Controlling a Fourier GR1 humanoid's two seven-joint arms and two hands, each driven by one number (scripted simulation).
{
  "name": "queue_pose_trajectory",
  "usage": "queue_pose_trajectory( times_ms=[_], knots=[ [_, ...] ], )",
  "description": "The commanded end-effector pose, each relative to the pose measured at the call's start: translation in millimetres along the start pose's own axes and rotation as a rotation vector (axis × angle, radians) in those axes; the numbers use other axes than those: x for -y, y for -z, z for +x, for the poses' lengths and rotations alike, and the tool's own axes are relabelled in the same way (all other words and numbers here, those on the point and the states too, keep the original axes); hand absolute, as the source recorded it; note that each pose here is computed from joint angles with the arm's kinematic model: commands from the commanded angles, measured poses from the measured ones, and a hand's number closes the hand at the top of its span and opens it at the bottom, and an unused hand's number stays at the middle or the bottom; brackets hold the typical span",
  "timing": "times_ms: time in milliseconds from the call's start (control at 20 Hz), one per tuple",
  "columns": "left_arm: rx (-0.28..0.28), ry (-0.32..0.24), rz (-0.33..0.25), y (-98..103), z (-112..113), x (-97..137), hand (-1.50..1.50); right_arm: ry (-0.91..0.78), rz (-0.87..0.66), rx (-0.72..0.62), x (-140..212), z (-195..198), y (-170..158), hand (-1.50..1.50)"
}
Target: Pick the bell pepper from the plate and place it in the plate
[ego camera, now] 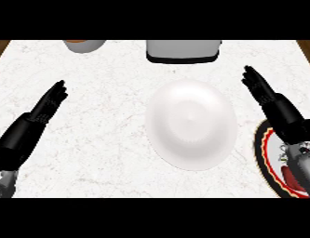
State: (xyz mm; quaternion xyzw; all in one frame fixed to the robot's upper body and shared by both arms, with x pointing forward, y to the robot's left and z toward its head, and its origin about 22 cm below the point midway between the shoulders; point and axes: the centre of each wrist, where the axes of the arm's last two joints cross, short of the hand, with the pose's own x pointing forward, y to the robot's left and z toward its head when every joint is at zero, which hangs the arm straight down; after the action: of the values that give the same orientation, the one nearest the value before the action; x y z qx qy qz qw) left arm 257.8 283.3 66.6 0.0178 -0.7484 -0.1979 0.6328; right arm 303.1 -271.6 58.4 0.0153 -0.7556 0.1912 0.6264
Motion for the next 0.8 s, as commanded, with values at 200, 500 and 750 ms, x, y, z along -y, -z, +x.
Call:
queue_pose_trajectory(
  times_ms=[200, 500, 750],
  knots=[
    [0.049, 0.005, 0.202, 30.1, 23.0, -31.0, 0.00, -0.001, 0.228, 0.173, -72.9, 15.4, -1.5, 1.50],
    [-0.021, -0.053, 0.222, 14.3, 14.7, -29.4, 0.00, -0.580, -0.088, -0.095, -55.4, -47.6, -59.7, 1.50],
    [-0.022, -0.071, 0.235, 31.4, 20.6, -28.4, 0.00, -0.299, -0.266, 0.076, -88.3, -64.1, -99.7, -1.50]
  ],
)
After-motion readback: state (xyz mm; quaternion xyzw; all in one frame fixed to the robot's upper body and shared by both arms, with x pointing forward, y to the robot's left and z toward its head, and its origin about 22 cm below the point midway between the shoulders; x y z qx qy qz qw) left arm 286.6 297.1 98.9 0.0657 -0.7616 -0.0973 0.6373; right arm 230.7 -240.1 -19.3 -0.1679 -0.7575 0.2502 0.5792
